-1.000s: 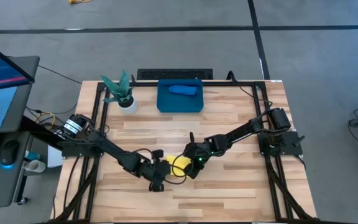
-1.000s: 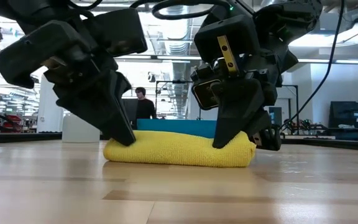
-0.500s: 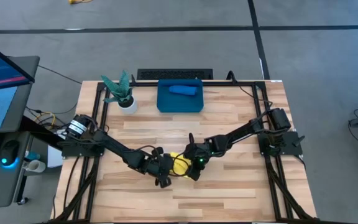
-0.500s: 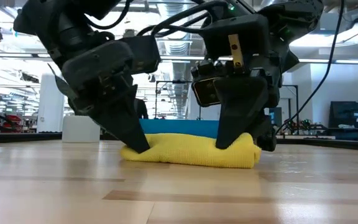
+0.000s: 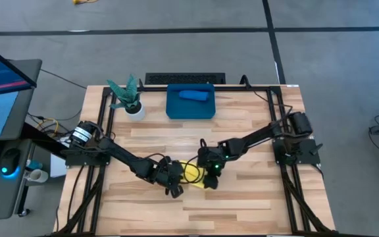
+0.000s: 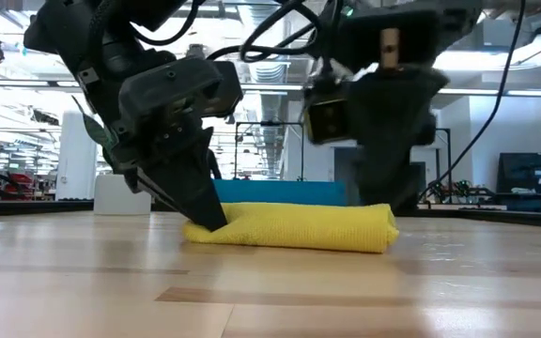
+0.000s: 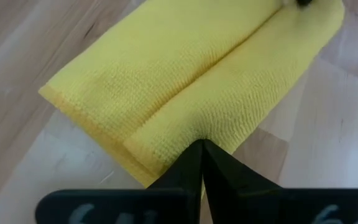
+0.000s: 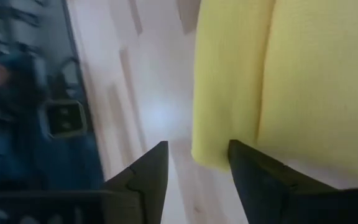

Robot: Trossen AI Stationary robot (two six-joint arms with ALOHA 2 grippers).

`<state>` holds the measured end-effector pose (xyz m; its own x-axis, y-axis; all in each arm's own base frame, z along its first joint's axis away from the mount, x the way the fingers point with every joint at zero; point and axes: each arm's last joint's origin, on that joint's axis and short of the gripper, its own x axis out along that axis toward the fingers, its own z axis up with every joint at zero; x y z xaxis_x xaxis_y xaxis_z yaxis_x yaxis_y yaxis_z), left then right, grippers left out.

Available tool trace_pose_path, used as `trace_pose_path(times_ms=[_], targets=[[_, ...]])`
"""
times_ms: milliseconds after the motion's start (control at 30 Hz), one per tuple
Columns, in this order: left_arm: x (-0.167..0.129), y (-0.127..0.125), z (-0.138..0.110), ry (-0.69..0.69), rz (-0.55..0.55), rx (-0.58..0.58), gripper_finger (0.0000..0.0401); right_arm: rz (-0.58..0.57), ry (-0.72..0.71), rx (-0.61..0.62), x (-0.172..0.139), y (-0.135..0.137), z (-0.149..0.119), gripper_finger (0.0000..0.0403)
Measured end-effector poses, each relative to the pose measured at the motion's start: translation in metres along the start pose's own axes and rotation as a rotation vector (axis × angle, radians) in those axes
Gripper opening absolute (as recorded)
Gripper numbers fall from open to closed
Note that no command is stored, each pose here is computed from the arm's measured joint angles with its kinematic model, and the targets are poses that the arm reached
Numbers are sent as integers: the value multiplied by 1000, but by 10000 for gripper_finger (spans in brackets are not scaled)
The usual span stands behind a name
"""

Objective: Roll microfiber towels into tight, uniform cylinder then place into a basket
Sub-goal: Roll the yellow microfiber towel

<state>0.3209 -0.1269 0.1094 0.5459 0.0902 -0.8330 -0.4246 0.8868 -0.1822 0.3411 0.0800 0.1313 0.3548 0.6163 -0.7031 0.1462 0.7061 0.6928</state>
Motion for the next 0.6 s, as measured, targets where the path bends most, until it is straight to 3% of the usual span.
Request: trace_pose_path(times_ms=[100,267,467,600], targets=[[0,0,1,-3,-1,-46,4,-100,-38,-115,-17,17,-10,193],[1,1,2,-6,-4,-89,3,-300,-179,-431,-32,60,-35,189],[1,1,2,-6,-5,-135,3,-424,-286,-771,-11,97,-65,187],[1,1,2,-6,-5,-154,3,-476,-294,-863,13,97,-72,181]])
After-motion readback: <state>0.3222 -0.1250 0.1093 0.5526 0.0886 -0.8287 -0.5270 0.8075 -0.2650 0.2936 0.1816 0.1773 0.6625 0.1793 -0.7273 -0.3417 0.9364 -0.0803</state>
